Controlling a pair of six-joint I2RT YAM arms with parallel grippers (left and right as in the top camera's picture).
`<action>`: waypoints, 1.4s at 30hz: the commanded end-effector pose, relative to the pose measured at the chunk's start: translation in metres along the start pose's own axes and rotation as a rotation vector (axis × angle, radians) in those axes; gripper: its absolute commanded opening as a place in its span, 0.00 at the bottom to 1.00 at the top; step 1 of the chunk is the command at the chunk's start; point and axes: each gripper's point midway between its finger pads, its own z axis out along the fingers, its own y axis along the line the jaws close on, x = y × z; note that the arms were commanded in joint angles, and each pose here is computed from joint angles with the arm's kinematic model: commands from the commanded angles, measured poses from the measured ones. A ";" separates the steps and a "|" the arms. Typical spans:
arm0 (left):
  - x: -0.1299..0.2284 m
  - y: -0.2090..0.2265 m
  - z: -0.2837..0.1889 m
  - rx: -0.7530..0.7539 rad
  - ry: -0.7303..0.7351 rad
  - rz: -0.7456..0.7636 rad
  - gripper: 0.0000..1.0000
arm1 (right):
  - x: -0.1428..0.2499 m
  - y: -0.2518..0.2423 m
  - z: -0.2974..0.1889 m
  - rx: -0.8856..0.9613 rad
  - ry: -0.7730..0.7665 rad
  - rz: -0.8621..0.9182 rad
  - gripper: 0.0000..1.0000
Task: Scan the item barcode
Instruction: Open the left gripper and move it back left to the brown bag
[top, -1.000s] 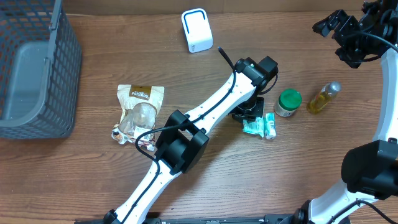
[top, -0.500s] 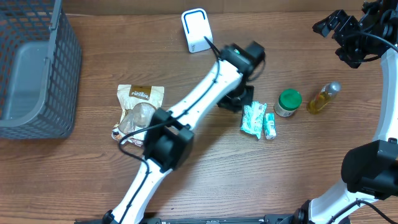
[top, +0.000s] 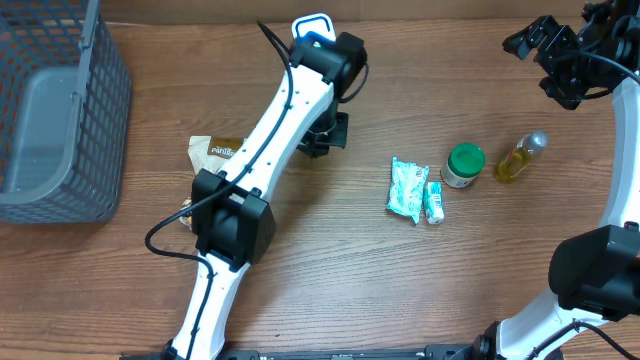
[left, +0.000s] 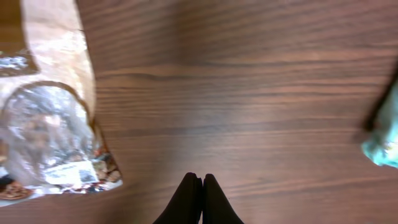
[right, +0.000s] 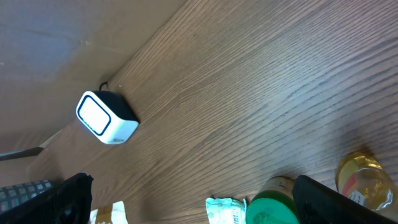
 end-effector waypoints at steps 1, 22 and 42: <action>-0.002 0.007 -0.004 -0.031 -0.021 0.028 0.04 | -0.006 0.007 -0.011 -0.008 -0.034 -0.021 1.00; 0.008 0.048 0.021 -0.061 0.100 0.081 0.04 | -0.006 0.006 -0.011 -0.008 -0.034 -0.021 1.00; 0.070 0.186 0.017 -0.078 0.243 -0.260 0.04 | -0.006 0.007 -0.011 -0.008 -0.034 -0.021 1.00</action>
